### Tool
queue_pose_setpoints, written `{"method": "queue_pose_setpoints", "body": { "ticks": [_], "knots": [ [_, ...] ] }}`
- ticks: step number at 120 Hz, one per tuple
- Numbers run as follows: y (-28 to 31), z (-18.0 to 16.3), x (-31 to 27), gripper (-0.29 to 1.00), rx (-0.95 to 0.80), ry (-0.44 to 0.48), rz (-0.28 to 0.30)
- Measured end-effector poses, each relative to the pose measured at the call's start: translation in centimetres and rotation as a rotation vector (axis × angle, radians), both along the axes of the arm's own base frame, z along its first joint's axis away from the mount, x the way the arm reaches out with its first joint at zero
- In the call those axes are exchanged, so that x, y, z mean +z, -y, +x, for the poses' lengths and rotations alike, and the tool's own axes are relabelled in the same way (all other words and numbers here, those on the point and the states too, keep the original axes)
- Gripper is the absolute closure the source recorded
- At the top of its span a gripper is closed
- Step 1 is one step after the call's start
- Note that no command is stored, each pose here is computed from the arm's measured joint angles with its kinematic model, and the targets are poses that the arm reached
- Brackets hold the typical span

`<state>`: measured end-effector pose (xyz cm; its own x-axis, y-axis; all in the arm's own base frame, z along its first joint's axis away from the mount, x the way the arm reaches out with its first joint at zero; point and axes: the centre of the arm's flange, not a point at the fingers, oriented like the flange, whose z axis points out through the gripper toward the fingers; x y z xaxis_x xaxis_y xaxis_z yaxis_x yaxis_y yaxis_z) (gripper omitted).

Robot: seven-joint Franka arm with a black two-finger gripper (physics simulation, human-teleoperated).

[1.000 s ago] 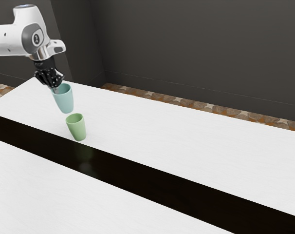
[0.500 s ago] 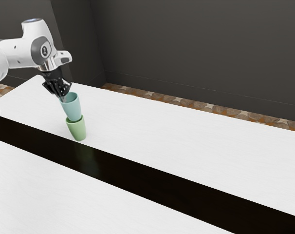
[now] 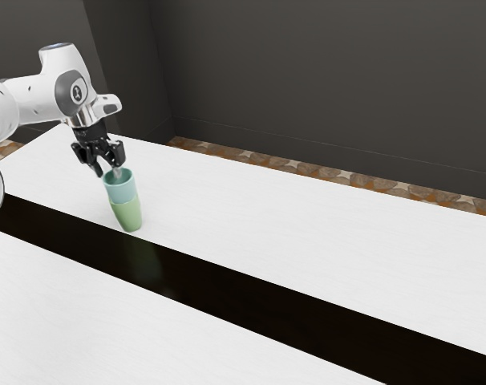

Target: Place the right cup onto the left cup

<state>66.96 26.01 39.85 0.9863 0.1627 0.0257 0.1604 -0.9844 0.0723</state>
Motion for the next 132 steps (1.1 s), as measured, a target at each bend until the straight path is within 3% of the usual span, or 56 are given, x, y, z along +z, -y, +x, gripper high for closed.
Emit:
{"method": "queue_pose_setpoints", "body": {
  "ticks": [19, 43, 79, 104, 132],
  "knots": [
    [0.1, -0.4, 1.2, 0.15, -0.001, 0.012, -0.002],
    [2.3, -3.6, 6.1, 0.06, -0.017, 0.036, -0.010],
    [12.4, -5.3, 10.9, 0.01, -0.168, 0.050, -0.015],
    [20.1, -5.7, 14.6, 0.01, -0.312, 0.061, 0.028],
    [22.5, -8.2, 19.3, 0.00, -0.359, 0.083, 0.039]
  ]
}}
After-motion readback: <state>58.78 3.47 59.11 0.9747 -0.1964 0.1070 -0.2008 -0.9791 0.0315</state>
